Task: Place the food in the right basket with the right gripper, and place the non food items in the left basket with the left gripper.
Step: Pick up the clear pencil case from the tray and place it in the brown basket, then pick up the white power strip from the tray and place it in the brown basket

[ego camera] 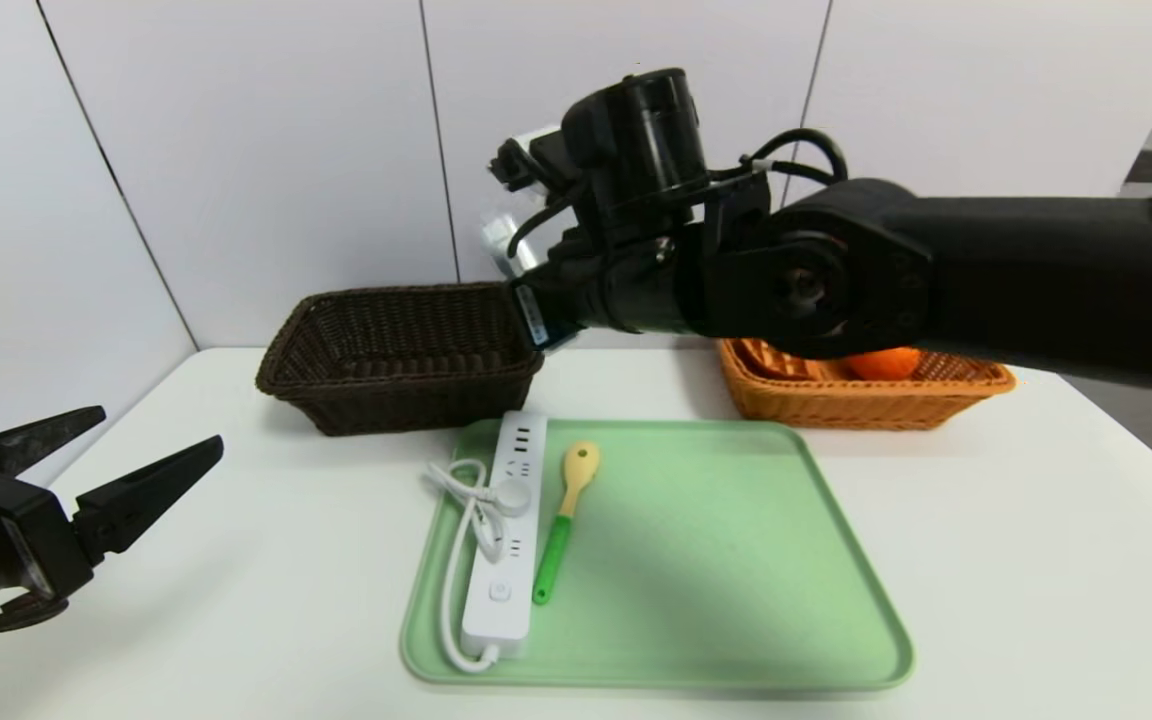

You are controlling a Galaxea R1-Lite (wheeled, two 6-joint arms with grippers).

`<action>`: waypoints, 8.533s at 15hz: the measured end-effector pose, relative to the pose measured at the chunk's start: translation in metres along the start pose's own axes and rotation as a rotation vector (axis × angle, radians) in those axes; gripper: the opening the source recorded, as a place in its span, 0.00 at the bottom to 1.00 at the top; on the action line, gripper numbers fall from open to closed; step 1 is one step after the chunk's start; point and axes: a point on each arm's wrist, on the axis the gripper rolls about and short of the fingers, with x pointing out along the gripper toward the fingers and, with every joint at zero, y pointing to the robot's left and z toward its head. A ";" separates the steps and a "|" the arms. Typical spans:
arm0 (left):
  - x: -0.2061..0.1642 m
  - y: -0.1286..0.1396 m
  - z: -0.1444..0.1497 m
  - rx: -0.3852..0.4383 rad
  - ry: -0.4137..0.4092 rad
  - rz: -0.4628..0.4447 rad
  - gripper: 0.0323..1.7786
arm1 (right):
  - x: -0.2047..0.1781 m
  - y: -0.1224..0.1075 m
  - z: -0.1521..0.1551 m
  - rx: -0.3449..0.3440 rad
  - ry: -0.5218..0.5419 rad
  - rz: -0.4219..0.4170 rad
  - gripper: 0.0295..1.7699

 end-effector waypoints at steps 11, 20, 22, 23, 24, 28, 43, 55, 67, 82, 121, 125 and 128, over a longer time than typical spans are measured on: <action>-0.013 -0.003 -0.013 0.001 0.011 -0.001 0.95 | 0.105 -0.014 -0.049 -0.060 -0.408 -0.172 0.30; -0.018 -0.004 -0.016 0.002 0.007 -0.009 0.95 | 0.123 -0.002 -0.068 -0.075 -0.430 -0.140 0.30; -0.018 -0.004 -0.017 0.002 0.007 -0.018 0.95 | 0.122 0.001 -0.067 -0.079 -0.449 -0.122 0.30; -0.018 -0.004 -0.017 0.002 0.007 -0.019 0.95 | 0.121 0.003 -0.066 -0.082 -0.454 -0.111 0.30; -0.018 -0.004 -0.017 0.002 0.007 -0.019 0.95 | 0.121 0.004 -0.066 -0.086 -0.456 -0.102 0.30; -0.018 -0.004 -0.017 0.002 0.006 -0.019 0.95 | 0.121 0.014 -0.066 -0.087 -0.454 -0.085 0.30; -0.020 -0.004 -0.016 0.002 0.000 -0.017 0.95 | 0.127 0.014 -0.076 -0.093 -0.428 -0.091 0.70; -0.019 -0.004 -0.010 0.008 -0.021 -0.018 0.95 | 0.051 -0.123 -0.019 -0.138 -0.241 -0.388 0.91; -0.017 -0.005 -0.008 0.010 -0.013 -0.055 0.95 | -0.158 -0.270 -0.049 -0.039 0.090 -0.876 0.95; 0.051 -0.024 0.044 0.024 -0.002 -0.273 0.95 | -0.274 -0.168 -0.128 0.048 0.130 -0.754 0.96; 0.165 -0.003 -0.027 0.663 0.216 -0.715 0.95 | -0.265 -0.161 -0.153 0.109 0.178 -0.667 0.96; 0.174 -0.002 -0.034 0.664 0.232 -0.727 0.95 | -0.264 -0.161 -0.155 0.113 0.181 -0.664 0.96; 0.180 -0.002 -0.042 0.678 0.244 -0.741 0.95 | -0.263 -0.161 -0.155 0.115 0.185 -0.660 0.96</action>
